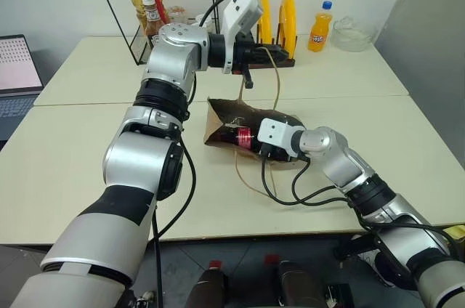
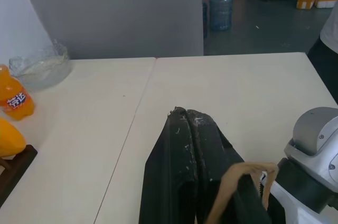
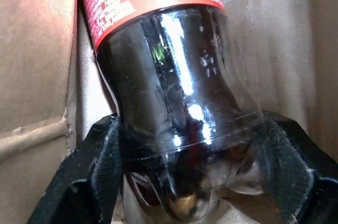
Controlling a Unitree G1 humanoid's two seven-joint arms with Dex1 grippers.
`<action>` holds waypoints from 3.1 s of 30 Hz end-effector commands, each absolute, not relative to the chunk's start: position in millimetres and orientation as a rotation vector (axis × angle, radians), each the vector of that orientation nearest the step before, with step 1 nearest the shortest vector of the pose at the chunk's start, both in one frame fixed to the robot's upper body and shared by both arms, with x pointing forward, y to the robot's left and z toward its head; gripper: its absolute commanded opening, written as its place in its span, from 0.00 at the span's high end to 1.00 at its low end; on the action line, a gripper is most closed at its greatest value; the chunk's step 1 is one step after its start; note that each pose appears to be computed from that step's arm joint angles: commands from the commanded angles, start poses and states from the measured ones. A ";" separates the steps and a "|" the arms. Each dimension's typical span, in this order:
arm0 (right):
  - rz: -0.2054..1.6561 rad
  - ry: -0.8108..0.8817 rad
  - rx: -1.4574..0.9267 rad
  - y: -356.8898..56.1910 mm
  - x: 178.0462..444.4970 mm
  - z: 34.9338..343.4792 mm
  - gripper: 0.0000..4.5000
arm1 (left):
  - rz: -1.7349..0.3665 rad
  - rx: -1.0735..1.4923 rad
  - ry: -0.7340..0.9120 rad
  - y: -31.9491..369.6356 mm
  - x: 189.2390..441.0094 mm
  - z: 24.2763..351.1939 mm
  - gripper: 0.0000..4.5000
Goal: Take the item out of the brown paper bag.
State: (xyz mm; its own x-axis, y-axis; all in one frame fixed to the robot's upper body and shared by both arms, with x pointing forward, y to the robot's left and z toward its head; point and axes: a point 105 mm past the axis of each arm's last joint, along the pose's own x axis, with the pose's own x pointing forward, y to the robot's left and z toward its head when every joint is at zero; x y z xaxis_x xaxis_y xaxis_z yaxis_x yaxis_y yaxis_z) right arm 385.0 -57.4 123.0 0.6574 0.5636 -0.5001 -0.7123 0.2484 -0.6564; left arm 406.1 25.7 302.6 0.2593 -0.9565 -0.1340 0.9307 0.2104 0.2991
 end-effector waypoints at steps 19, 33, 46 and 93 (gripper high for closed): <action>0.973 -0.146 -0.750 -87.5 314.6 225.0 0.29 | -1.180 0.472 -0.121 29.6 421.3 296.1 1.00; 0.339 -0.026 -0.452 -225.3 322.6 287.5 0.29 | -1.154 0.491 -0.096 35.2 425.3 287.0 1.00; 0.187 0.456 -0.364 -270.8 344.7 162.8 0.29 | -1.191 0.496 -0.106 24.8 420.8 289.1 1.00; 0.250 -0.024 -0.235 -172.1 279.3 170.6 0.00 | -0.332 0.259 0.019 233.5 343.0 157.8 0.00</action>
